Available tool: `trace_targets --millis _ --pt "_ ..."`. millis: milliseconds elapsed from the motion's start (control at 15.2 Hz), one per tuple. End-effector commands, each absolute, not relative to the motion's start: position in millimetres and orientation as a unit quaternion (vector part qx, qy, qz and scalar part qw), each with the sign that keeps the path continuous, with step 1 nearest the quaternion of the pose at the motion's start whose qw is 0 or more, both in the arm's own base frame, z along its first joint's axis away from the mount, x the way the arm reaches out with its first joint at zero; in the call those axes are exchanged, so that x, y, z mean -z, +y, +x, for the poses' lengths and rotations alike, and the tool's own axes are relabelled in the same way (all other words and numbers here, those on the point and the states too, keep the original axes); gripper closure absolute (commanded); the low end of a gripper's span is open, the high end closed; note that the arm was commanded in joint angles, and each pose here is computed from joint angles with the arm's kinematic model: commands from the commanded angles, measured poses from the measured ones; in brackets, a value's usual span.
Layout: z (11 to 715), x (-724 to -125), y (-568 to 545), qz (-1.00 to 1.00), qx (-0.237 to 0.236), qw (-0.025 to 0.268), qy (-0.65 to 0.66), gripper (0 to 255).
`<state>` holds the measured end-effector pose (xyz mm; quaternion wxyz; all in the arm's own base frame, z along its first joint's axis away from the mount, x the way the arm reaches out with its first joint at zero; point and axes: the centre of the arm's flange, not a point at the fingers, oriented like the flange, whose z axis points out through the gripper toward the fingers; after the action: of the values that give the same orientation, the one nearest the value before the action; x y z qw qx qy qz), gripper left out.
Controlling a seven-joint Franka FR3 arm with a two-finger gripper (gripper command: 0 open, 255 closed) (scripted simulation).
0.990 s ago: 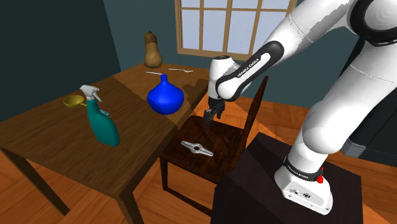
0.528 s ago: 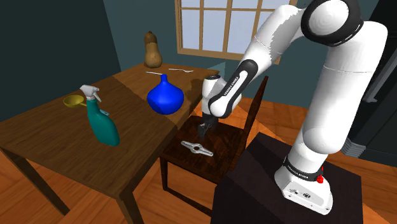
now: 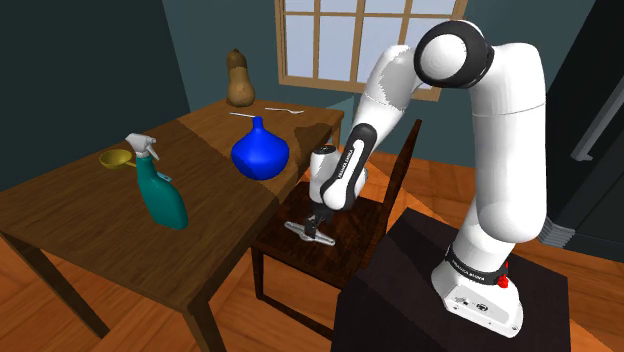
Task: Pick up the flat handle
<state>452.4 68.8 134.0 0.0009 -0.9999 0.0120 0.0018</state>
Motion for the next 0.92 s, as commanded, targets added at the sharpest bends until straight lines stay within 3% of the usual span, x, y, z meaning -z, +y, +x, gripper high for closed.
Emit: trace_targets --millis 0,396,462,858 --pt "454.0 -122.4 69.2 -1.000 -0.002 0.001 0.012 0" --pt "454.0 -98.2 69.2 -1.000 -0.002 0.001 0.012 0" --pt "454.0 -98.2 69.0 -1.000 -0.002 0.001 0.012 255" --pt "453.2 -99.1 68.5 -1.000 -0.002 0.001 0.012 255"
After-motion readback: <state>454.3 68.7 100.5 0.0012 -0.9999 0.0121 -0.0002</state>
